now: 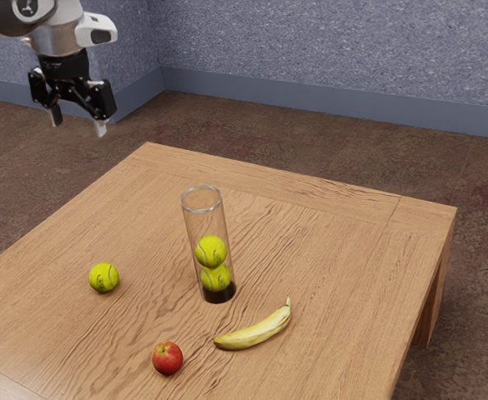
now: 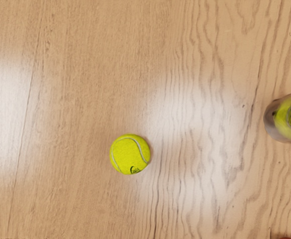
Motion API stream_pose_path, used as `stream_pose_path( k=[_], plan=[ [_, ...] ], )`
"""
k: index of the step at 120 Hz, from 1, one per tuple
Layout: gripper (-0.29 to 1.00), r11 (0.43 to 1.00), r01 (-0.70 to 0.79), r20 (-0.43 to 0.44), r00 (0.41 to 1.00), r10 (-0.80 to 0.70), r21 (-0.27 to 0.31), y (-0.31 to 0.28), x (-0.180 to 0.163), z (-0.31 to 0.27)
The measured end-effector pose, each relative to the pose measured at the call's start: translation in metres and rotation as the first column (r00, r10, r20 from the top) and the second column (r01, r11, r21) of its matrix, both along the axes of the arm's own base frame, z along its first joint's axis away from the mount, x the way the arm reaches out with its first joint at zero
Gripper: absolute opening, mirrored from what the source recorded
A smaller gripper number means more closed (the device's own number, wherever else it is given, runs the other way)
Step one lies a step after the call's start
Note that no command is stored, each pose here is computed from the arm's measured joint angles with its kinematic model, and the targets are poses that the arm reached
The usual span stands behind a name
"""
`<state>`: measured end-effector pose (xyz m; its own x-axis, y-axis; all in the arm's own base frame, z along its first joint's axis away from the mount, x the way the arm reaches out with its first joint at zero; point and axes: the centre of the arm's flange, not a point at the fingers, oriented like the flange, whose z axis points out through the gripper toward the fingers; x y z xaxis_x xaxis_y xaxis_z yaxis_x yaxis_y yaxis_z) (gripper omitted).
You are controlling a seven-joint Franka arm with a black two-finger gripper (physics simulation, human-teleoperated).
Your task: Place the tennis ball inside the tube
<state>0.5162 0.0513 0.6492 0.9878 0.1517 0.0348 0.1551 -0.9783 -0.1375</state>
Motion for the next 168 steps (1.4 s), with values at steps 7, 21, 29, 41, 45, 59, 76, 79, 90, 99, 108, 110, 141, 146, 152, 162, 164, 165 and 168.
stream_pose_path(
  k=[7,21,29,41,45,59,76,79,90,99,108,110,141,146,152,162,164,165,168],
  plan=[
    [0.70,1.000,-0.012,-0.001,1.000,0.012,0.003,0.001,0.001,-0.001],
    [0.70,0.999,-0.049,-0.016,0.999,0.049,0.007,0.011,0.003,-0.012],
    [0.70,0.996,-0.089,-0.054,0.995,0.089,0.012,0.028,0.008,-0.037],
    [0.70,0.990,-0.144,-0.136,0.980,0.143,0.005,0.052,0.002,-0.099],
    [0.70,0.987,-0.161,-0.160,0.974,0.159,-0.003,0.058,0.001,-0.122],
    [0.70,0.973,-0.219,-0.227,0.953,0.200,-0.065,0.066,-0.007,-0.202],
    [0.70,0.948,-0.293,-0.258,0.932,0.255,-0.121,0.075,-0.008,-0.266],
    [0.70,0.945,-0.302,-0.260,0.929,0.263,-0.126,0.077,-0.007,-0.276],
    [0.70,0.929,-0.336,-0.260,0.921,0.290,-0.153,0.083,-0.002,-0.301],
    [0.70,0.911,-0.370,-0.271,0.909,0.316,-0.180,0.090,0.004,-0.325],
    [0.70,0.901,-0.387,-0.270,0.904,0.330,-0.194,0.097,0.010,-0.341],
    [0.70,0.900,-0.390,-0.270,0.904,0.332,-0.197,0.099,0.010,-0.343],
    [0.70,0.893,-0.382,-0.255,0.911,0.323,-0.236,0.110,0.016,-0.372],
    [0.70,0.894,-0.380,-0.252,0.913,0.321,-0.238,0.114,0.017,-0.374],
    [0.70,0.895,-0.375,-0.249,0.915,0.317,-0.240,0.117,0.017,-0.377],
    [0.70,0.897,-0.366,-0.248,0.919,0.306,-0.249,0.119,0.018,-0.382],
    [0.70,0.897,-0.364,-0.248,0.920,0.304,-0.250,0.119,0.018,-0.383],
    [0.70,0.897,-0.363,-0.248,0.920,0.303,-0.251,0.119,0.018,-0.384],
    [0.70,0.898,-0.361,-0.249,0.921,0.300,-0.253,0.119,0.018,-0.385]
  ],
)
